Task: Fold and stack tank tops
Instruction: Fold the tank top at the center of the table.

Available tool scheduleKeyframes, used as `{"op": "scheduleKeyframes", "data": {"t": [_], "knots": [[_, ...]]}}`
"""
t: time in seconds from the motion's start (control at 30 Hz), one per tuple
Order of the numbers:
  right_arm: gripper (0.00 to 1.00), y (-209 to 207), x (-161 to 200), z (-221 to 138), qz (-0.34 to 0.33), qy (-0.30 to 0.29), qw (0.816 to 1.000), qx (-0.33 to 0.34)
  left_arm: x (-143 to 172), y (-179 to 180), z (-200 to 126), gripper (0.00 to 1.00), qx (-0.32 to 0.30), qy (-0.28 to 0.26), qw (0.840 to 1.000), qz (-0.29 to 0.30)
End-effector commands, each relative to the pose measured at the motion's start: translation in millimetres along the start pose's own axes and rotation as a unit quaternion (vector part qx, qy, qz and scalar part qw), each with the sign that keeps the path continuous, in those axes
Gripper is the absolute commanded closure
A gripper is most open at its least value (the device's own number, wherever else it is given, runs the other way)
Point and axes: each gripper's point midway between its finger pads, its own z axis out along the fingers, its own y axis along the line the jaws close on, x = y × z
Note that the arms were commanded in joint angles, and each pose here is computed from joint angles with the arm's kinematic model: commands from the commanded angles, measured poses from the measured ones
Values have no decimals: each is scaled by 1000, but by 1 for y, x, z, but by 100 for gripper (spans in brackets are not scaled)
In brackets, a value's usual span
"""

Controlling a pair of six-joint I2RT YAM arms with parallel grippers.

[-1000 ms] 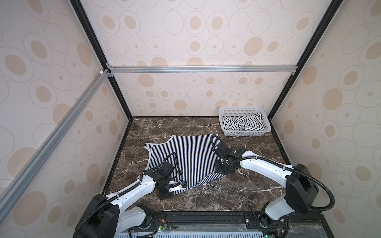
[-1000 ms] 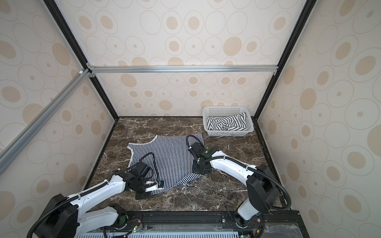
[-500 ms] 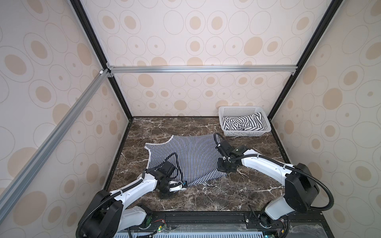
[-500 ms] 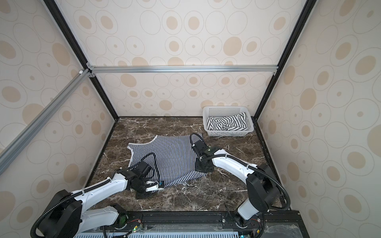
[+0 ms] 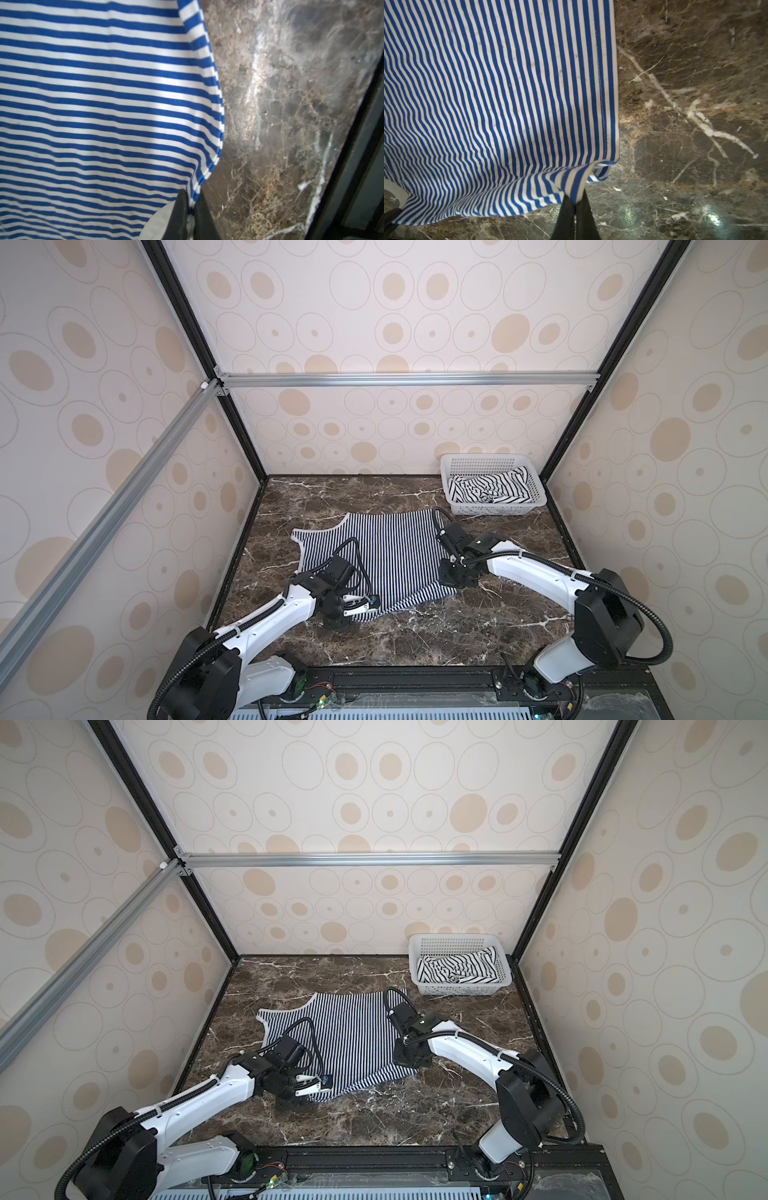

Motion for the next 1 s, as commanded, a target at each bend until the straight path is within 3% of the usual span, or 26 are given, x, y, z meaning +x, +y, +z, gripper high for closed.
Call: {"op": "scheduleKeyframes", "data": {"t": [0.0, 0.6, 0.97], "knots": [[100, -4, -9, -12, -1, -11, 1000, 5, -8, 20, -13, 91, -36, 4, 999, 20], [100, -4, -43, -21, 0, -20, 1000, 10, -17, 110, -34, 90, -162, 10, 986, -22], [100, -6, -61, -12, 0, -14, 1000, 13, -17, 137, -26, 88, -163, 19, 986, -21]]}}
